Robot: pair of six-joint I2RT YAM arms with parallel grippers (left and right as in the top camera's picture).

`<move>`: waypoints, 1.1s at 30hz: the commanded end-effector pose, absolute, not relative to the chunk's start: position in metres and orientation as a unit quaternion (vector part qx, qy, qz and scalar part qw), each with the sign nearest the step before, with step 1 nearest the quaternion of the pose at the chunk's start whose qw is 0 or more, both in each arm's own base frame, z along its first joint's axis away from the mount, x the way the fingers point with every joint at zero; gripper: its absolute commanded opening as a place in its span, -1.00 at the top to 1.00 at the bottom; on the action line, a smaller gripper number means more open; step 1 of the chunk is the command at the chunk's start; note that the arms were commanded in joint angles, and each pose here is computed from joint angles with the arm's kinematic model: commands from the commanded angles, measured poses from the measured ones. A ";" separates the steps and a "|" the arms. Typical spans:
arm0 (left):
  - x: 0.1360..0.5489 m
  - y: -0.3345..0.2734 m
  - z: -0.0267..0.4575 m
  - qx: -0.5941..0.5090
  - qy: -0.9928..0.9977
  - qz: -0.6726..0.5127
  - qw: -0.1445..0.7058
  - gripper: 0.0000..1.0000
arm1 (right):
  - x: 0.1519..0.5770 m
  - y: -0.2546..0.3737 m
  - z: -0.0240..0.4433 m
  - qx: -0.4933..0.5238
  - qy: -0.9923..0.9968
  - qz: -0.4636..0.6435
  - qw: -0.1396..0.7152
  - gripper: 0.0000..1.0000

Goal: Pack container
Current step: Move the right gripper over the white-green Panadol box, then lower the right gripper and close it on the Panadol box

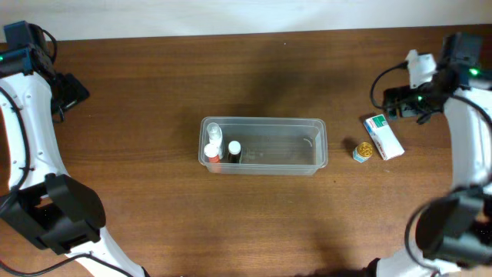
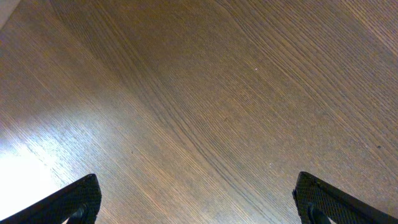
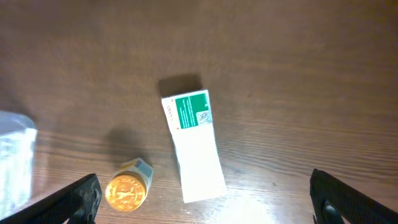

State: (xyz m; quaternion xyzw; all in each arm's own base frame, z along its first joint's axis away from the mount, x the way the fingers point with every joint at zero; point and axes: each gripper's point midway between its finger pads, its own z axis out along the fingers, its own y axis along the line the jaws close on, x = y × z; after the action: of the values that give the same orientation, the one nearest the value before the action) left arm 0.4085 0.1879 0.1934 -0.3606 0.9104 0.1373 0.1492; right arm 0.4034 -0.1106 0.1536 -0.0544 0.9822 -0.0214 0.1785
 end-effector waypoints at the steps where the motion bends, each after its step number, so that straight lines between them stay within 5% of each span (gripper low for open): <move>1: 0.410 0.191 0.195 -0.362 0.909 0.141 0.152 -0.99 | 0.407 -0.114 0.128 -0.070 0.986 -0.009 0.149 -0.97; 33: 0.410 0.191 0.195 -0.362 0.909 0.141 0.152 -0.99 | 0.383 -0.118 0.064 -0.131 0.988 -0.023 0.077 -0.97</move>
State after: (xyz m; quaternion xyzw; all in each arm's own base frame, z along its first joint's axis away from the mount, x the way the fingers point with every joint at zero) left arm 0.4085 0.1879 0.1934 -0.3606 0.9104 0.1373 0.1492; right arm 0.3901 -0.1093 0.0731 -0.1319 0.9869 -0.0055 0.0925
